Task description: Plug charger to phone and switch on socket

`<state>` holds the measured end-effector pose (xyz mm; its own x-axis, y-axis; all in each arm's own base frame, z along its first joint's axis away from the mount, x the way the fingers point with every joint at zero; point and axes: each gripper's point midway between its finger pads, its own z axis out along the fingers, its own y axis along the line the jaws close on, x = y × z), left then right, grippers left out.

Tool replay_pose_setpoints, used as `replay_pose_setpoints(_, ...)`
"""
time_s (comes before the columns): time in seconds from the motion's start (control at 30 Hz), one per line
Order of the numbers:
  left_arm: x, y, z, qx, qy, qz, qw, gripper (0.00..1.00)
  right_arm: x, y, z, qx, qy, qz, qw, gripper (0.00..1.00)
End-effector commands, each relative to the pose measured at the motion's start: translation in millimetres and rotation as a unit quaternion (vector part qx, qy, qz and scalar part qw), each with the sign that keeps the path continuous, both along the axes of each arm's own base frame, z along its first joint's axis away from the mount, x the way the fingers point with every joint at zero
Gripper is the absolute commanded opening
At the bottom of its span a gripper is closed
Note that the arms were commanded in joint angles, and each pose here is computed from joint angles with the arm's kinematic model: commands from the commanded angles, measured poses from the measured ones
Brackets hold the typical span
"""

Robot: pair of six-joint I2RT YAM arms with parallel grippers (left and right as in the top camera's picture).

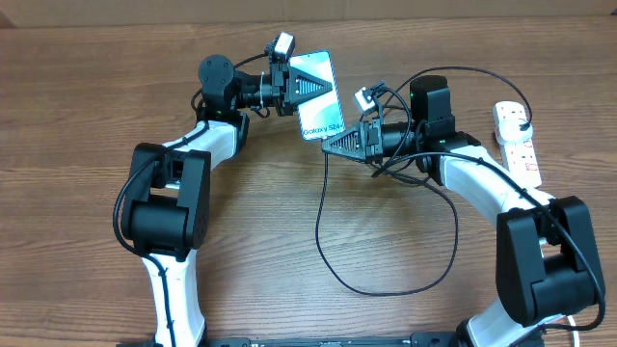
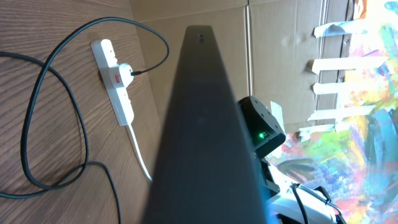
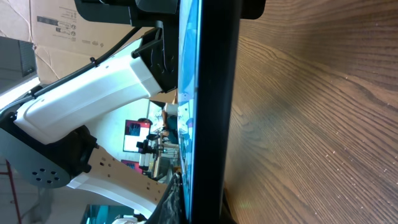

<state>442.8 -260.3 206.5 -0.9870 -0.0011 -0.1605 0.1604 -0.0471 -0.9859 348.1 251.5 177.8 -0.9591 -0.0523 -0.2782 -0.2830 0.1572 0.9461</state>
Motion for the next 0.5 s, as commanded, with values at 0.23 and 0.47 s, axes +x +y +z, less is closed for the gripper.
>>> replay_pose_setpoints(0.23,-79.0,-48.9,-11.6,0.025,0.001,-0.169,0.985,0.04,51.6,-19.1,-3.4,-0.049,-0.007,-0.120,0.992,0.04)
replay_pose_setpoints(0.47,-85.0,-46.8,-23.8,0.027,0.010,-0.169,0.985,0.04,55.6,-27.6,-3.6,-0.047,0.011,-0.132,0.990,0.04)
